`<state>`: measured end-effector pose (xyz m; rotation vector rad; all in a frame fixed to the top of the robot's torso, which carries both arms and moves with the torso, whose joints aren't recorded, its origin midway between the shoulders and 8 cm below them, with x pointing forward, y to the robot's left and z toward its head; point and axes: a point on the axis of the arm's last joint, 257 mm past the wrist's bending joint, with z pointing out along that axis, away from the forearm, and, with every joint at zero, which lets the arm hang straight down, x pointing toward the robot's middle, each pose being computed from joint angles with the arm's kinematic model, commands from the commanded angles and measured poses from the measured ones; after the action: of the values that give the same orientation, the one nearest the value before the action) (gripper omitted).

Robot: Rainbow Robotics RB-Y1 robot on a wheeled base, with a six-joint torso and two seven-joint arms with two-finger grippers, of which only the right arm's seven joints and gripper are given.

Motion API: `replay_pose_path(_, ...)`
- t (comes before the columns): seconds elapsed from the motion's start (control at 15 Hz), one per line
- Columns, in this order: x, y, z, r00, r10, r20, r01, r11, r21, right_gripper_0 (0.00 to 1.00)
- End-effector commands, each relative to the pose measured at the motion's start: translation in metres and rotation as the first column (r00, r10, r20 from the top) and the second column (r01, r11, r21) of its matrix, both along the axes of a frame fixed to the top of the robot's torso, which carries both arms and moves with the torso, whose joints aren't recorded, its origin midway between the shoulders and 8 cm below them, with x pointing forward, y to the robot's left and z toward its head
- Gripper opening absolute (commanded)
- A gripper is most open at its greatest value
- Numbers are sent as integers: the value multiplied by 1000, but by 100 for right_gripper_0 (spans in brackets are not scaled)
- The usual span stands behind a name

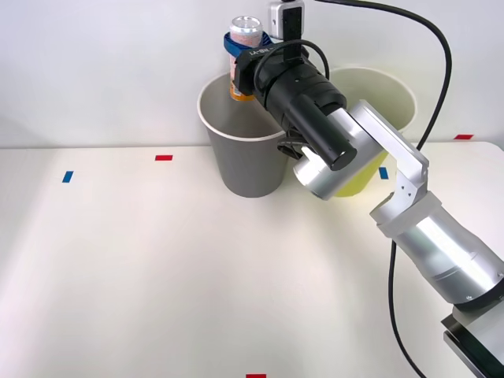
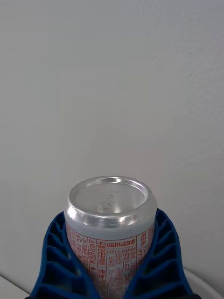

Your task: Put cans in the gray bin, plastic bottles in the light green bin

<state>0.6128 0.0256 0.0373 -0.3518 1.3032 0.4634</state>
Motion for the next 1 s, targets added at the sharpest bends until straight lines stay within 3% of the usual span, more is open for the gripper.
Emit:
replay_pose_path(0.07,0,-3,1,1000,4,3,-4,1000,4,51)
replay_pose_path(0.13,0,-3,2,1000,9,6,-9,1000,7,100)
replay_pose_path(1.0,-6,-14,20,996,69,54,-71,997,44,100)
